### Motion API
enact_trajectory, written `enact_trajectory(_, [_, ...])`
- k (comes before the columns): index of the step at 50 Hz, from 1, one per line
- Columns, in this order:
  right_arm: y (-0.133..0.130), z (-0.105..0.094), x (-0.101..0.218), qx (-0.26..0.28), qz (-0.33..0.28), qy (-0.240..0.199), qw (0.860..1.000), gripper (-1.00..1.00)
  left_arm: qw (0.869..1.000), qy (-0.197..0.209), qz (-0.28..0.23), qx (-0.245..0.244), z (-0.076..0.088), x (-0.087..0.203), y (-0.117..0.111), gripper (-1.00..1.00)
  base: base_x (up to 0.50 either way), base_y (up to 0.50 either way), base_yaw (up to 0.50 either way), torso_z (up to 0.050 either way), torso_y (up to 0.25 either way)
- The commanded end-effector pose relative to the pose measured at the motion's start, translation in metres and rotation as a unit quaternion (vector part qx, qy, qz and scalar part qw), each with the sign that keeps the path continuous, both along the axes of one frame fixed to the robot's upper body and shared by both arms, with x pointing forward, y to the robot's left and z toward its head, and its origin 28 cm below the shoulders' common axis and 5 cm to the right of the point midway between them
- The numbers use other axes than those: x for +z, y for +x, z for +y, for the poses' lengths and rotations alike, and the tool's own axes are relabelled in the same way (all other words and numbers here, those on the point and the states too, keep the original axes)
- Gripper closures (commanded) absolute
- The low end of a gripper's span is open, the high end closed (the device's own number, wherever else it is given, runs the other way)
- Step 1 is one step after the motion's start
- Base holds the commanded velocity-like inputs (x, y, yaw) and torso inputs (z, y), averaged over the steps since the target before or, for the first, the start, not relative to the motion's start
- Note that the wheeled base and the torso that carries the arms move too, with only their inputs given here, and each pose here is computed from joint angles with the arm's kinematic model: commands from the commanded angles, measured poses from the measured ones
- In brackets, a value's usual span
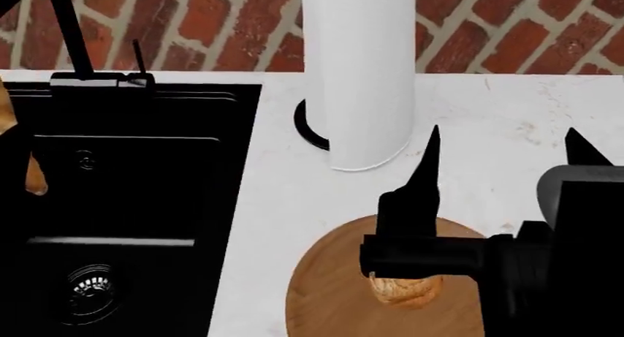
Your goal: Place the pastries on the plates.
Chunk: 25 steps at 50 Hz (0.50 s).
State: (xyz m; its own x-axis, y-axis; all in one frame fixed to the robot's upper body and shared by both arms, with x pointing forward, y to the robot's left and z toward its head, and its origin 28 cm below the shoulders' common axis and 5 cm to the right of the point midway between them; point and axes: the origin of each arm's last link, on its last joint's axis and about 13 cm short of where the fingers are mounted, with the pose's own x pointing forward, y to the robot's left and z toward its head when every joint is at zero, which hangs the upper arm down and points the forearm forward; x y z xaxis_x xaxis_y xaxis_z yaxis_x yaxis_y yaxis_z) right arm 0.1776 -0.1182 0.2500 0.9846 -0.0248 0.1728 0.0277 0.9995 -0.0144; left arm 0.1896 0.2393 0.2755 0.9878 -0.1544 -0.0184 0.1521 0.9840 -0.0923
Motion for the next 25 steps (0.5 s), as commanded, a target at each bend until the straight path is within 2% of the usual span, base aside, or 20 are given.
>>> enact_trajectory(1, [0.0015, 0.0016, 0.0001, 0.005, -0.003, -0.004, 1.000, -1.00, 1.000, -0.018, -0.007, 0.018, 0.0022, 0.0029, -0.0002, 1.00, -0.28, 0.50, 0.00, 0.000, 0.000])
enact_trajectory(5, [0.0011, 0.0023, 0.0003, 0.009, -0.006, -0.007, 1.000, -1.00, 1.000, -0.019, -0.008, 0.017, 0.0017, 0.0030, -0.0002, 1.00, -0.18, 0.50, 0.00, 0.000, 0.000])
enact_trajectory(25, [0.0001, 0.0019, -0.0010, 0.004, -0.007, -0.013, 1.000, -1.00, 1.000, -0.022, -0.012, 0.016, 0.0010, 0.0026, -0.0032, 1.00, 0.00, 0.50, 0.00, 0.000, 0.000])
